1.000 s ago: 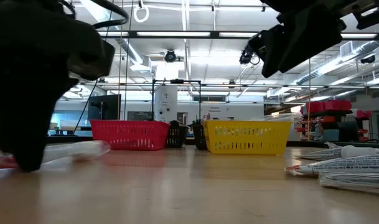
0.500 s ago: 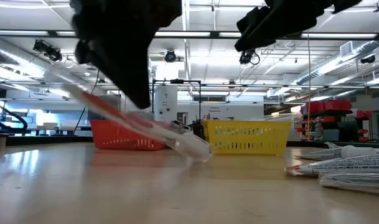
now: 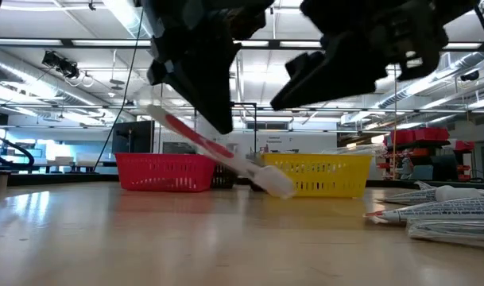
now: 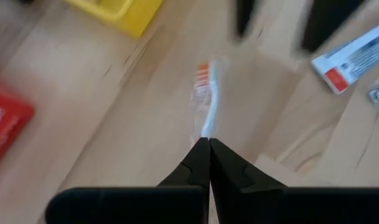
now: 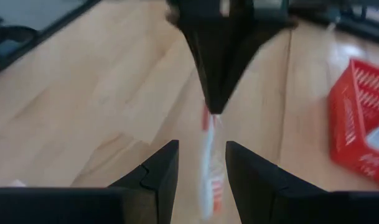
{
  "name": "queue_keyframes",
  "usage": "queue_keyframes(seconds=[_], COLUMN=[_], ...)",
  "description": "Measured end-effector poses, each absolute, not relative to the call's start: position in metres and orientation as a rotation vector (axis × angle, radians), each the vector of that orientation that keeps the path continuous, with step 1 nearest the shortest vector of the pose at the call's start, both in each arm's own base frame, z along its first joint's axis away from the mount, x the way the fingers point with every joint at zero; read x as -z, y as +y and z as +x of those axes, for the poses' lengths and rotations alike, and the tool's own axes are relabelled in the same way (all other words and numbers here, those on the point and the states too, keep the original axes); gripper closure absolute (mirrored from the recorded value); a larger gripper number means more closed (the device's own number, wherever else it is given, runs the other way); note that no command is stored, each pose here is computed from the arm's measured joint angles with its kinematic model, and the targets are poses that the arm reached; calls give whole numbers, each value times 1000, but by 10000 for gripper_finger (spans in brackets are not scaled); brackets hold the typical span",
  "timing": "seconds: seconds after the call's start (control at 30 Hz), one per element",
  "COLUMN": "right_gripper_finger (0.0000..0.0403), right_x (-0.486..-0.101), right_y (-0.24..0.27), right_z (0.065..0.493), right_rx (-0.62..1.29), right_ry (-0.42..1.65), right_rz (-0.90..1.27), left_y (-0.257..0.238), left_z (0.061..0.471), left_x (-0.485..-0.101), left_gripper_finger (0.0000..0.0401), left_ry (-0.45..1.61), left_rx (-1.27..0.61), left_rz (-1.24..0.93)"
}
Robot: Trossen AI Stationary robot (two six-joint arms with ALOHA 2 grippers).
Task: Pick & Place Travel size toiletries
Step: Put the orange toothbrush into the yellow bin
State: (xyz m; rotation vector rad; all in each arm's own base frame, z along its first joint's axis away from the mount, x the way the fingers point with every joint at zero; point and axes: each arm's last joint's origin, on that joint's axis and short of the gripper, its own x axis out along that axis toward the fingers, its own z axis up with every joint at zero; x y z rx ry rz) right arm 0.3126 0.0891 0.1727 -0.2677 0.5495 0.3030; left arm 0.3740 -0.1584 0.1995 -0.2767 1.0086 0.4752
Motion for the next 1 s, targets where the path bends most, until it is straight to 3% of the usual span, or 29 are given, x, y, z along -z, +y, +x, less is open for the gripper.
queue_keyframes(seconds=[0.23,0.83,0.93,1.0], right_gripper_finger=[263,264,283,319], right_x=[-152,-127,-126,-126], right_y=[79,74,72,70], right_z=[324,336,337,337], right_rx=[-282,-251,-193,-181], right_ry=[586,573,580,585], right_rz=[-122,-108,-89,-74], left_y=[-152,-143,-140,-139], left_z=[379,393,397,400], left_x=[-201,-206,-208,-209], left_gripper_finger=[397,398,398,398], left_ry=[994,902,871,859], left_rx=[-465,-435,-413,-399], left_rz=[-269,-243,-239,-236])
